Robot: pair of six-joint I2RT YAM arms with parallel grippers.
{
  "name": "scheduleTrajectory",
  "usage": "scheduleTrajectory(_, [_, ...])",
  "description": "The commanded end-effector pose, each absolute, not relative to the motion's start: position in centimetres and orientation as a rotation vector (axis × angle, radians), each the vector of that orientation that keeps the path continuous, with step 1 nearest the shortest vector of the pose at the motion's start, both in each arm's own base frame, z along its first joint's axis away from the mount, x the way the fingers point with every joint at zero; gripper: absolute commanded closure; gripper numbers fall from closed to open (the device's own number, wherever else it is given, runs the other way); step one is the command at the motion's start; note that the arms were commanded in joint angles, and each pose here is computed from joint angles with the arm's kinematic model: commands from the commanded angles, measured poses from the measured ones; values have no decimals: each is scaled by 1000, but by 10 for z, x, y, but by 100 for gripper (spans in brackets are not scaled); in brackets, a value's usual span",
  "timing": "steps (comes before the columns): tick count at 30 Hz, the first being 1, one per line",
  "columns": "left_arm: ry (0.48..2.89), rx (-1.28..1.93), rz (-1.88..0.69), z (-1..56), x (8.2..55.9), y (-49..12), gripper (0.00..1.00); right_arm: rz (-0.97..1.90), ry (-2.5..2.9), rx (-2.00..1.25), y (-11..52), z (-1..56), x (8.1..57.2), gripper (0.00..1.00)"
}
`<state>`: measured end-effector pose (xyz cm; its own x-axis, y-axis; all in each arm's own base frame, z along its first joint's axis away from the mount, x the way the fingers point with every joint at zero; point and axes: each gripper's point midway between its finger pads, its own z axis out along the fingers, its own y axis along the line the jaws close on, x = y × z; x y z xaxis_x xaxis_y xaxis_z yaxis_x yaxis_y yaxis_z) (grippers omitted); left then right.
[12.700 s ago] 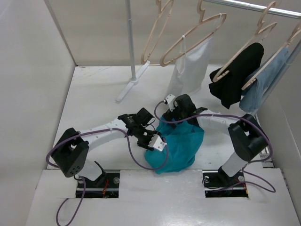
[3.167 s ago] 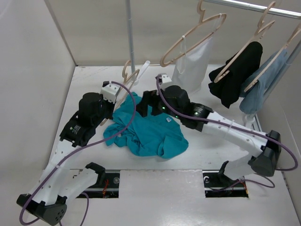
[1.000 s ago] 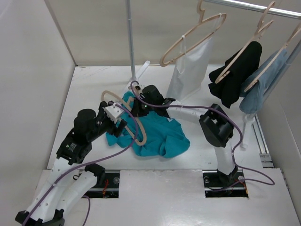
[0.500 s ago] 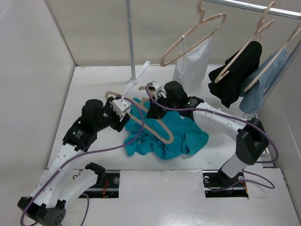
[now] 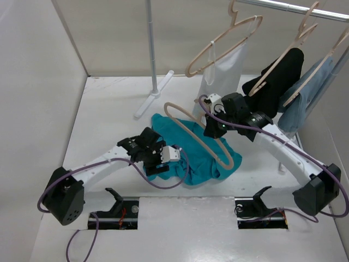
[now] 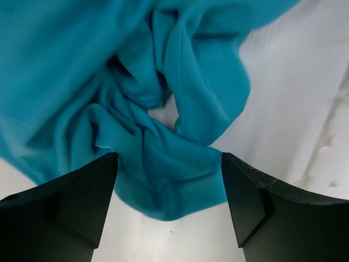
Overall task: Place the t-shirt on the hanger
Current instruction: Place tshirt on hanger
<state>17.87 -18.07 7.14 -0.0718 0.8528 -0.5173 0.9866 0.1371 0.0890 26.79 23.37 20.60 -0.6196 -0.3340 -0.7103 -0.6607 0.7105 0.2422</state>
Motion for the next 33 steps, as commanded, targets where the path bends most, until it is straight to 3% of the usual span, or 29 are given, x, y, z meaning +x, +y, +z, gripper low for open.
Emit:
scheduleTrajectory(1, [1890,1861,-233,46,199,-172,26,567,2319,-724,201,199,254,100])
scheduleTrajectory(3, [1918,1861,-169,30,207,-155,26,567,2309,-689,192,204,247,100])
scheduleTrajectory(7, [1914,1967,-103,17,210,-122,74,526,2357,-627,172,199,235,100])
scheduleTrajectory(9, [1877,2063,-32,17,210,-102,89,519,2383,-596,166,191,233,100])
scheduleTrajectory(13, [1786,2217,158,13,205,-35,99,536,2390,-592,164,190,229,100])
scheduleTrajectory(17, [1698,2294,440,25,212,33,99,568,2413,-639,169,181,226,100])
scheduleTrajectory(20, [1689,2171,585,45,240,36,91,563,2419,-685,168,177,224,100])
scheduleTrajectory(23, [1644,1948,463,88,266,5,71,546,2423,-697,165,178,223,100])
scheduleTrajectory(24, [1659,1908,371,94,264,-5,62,528,2409,-706,164,181,226,100])
scheduleTrajectory(25, [1614,1843,248,107,265,-27,42,523,2411,-691,161,181,228,100])
scheduleTrajectory(28, [1572,1685,-46,149,259,-69,14,511,2398,-681,158,182,233,100])
scheduleTrajectory(30, [1539,1638,-180,170,257,-97,10,514,2402,-683,157,178,236,100])
scheduleTrajectory(33, [1603,1587,-412,167,248,-150,18,542,2405,-682,157,172,239,100])
